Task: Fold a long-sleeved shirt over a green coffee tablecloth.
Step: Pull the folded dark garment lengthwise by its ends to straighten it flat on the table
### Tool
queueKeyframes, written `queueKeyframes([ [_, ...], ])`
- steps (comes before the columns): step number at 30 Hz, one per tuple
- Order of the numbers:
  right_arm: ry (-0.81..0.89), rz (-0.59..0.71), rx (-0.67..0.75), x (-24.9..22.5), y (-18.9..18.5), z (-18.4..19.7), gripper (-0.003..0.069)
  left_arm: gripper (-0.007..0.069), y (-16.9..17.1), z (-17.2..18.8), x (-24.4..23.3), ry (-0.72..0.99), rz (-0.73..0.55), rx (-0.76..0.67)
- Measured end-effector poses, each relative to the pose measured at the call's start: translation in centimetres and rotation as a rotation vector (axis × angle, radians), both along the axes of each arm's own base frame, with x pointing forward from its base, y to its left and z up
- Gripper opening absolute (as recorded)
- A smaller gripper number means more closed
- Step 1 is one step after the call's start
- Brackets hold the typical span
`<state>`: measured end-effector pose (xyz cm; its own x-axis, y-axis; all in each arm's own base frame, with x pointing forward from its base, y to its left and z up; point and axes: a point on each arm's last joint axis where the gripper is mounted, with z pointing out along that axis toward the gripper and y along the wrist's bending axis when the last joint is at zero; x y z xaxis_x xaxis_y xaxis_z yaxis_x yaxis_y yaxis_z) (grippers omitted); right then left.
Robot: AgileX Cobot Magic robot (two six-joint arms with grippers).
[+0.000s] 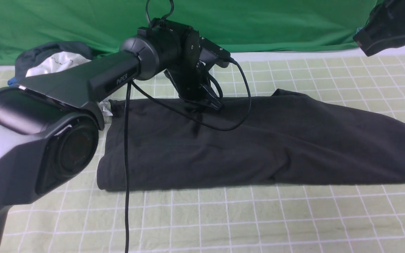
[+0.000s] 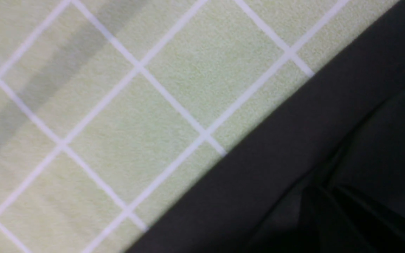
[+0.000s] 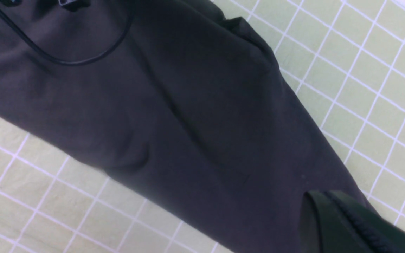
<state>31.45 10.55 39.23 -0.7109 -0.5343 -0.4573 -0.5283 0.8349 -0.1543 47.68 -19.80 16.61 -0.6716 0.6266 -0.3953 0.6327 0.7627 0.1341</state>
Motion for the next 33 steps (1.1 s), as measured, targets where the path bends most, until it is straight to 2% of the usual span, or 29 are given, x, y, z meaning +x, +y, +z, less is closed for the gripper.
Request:
queueKeyframes([
  [9, -0.031, 0.001, 0.01, 0.2, 0.1, 0.1, -0.0003, 0.0011, 0.4, 2.1, 0.6, -0.132, -0.028, 0.051],
  [18, -0.03, 0.002, 0.01, 0.2, 0.1, 0.1, -0.0002, 0.0013, 0.4, 1.6, 0.5, -0.108, -0.026, 0.052],
  [23, -0.03, 0.001, 0.01, 0.2, 0.1, 0.1, -0.0002, 0.0013, 0.8, 3.2, 0.0, -0.093, 0.013, 0.048],
  [30, -0.011, 0.001, 0.003, 0.1, 0.0, 0.0, -0.0002, 0.0013, 4.9, 8.1, -1.2, -0.006, 0.173, 0.053],
  [33, 0.001, -0.008, -0.043, 0.0, -0.4, -0.1, -0.0002, 0.0013, 8.8, 9.7, -1.8, 0.103, 0.291, -0.032],
])
